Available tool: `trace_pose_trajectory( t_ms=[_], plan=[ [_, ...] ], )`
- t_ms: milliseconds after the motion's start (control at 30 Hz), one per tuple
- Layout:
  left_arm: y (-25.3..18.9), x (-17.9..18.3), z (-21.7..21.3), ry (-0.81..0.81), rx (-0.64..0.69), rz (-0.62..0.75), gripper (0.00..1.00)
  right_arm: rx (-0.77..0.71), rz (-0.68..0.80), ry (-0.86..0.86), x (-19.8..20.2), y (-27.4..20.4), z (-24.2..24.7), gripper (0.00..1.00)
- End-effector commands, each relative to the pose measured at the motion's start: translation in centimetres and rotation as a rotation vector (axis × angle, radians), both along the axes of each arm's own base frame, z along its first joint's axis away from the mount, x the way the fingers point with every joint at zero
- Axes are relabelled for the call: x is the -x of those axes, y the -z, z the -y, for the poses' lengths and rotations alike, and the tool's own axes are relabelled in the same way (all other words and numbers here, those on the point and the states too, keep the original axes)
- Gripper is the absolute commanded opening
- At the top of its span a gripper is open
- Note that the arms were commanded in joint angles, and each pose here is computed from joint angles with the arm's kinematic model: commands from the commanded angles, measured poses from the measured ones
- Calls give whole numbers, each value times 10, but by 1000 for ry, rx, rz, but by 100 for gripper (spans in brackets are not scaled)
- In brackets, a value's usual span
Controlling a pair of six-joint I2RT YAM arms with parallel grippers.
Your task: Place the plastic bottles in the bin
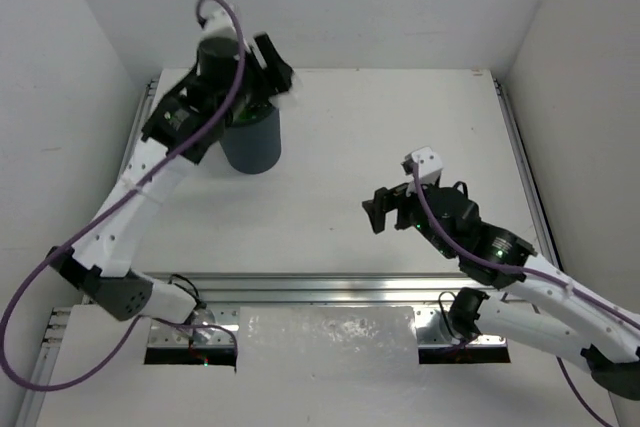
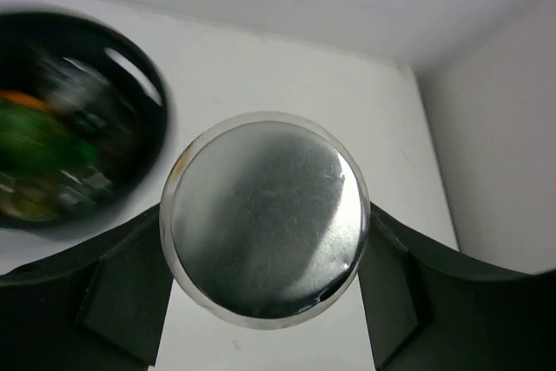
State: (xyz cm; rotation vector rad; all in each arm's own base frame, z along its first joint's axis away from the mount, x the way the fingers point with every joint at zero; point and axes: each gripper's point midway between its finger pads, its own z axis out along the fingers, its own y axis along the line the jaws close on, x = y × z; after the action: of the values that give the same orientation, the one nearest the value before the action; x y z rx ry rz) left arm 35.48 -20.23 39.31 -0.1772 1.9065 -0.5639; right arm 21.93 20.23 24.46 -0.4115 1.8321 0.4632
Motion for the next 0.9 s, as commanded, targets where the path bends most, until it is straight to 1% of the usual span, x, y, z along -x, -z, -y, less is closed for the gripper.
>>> trace_pose_trajectory(
  t_ms=[0, 33, 67, 133, 200, 233, 267, 300, 333, 367, 400, 467, 500, 667, 733, 767, 833, 867],
  plan=[
    [12, -39, -90, -351, -250, -70, 0, 116, -89, 232, 9, 26, 63, 99],
    [13, -52, -108, -391, -254, -87, 0, 104, -83, 239, 12, 23, 67, 99],
    [16, -67, -108, -376, -249, -114, 0, 74, -70, 242, 16, 17, 73, 99],
    [23, -86, -125, -424, -278, -143, 0, 32, -63, 260, 20, 8, 80, 99],
    [27, -110, -133, -429, -300, -180, 0, 15, -64, 260, 27, 6, 87, 99],
    [25, -128, -127, -414, -288, -177, 0, 20, -69, 263, 28, 7, 90, 99],
    [34, -130, -127, -398, -310, -211, 0, 18, -72, 261, 30, 9, 91, 99],
    [35, -135, -129, -393, -308, -216, 5, 29, -74, 263, 31, 12, 93, 99],
    [46, -141, -122, -356, -299, -241, 6, 38, -79, 263, 31, 15, 93, 99],
    [62, -142, -117, -310, -288, -281, 6, 50, -86, 260, 31, 18, 93, 99],
    [61, -144, -117, -313, -284, -272, 6, 54, -88, 260, 31, 19, 92, 99],
    [82, -144, -109, -267, -280, -315, 6, 66, -93, 253, 29, 21, 89, 99],
    [96, -142, -108, -258, -291, -352, 6, 66, -92, 244, 29, 20, 87, 99],
    [138, -137, -108, -227, -346, -483, 6, 72, -97, 225, 27, 22, 80, 99],
    [152, -134, -110, -224, -367, -517, 9, 66, -99, 213, 26, 23, 76, 99],
    [155, -134, -109, -222, -368, -522, 17, 63, -102, 203, 27, 24, 74, 99],
    [155, -133, -108, -217, -361, -520, 29, 62, -104, 196, 27, 24, 72, 99],
    [151, -134, -108, -220, -354, -511, 44, 63, -105, 191, 27, 24, 71, 99]
  ],
)
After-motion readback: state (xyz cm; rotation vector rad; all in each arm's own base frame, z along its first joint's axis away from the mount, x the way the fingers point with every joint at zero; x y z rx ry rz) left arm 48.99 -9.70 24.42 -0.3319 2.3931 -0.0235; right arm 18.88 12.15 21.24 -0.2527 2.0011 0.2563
